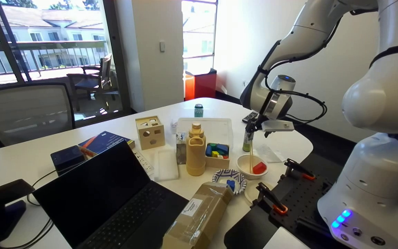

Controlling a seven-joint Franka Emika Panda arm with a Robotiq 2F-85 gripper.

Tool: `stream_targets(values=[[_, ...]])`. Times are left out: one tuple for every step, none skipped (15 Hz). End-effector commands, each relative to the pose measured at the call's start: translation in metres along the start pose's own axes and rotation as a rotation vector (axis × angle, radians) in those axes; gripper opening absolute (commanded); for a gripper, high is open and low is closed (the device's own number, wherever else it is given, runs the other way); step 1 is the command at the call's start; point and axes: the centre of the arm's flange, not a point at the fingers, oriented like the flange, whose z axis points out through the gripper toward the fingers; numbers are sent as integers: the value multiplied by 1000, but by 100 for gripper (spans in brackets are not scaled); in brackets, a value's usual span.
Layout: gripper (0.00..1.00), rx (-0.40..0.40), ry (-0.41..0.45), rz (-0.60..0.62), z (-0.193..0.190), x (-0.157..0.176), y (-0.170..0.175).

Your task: Use the white napkin to wipe the laptop screen.

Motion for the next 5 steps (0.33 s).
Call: stream_targets(values=[[100,-5,-18,-58,-48,-24,-36],[100,-10,-20,-65,-53,-30,-43],[100,-12,-20,-75,-60,-35,-50],[100,-13,-18,-86,-65,-39,-56],[100,-12,-13,-98,-68,-43,-62]])
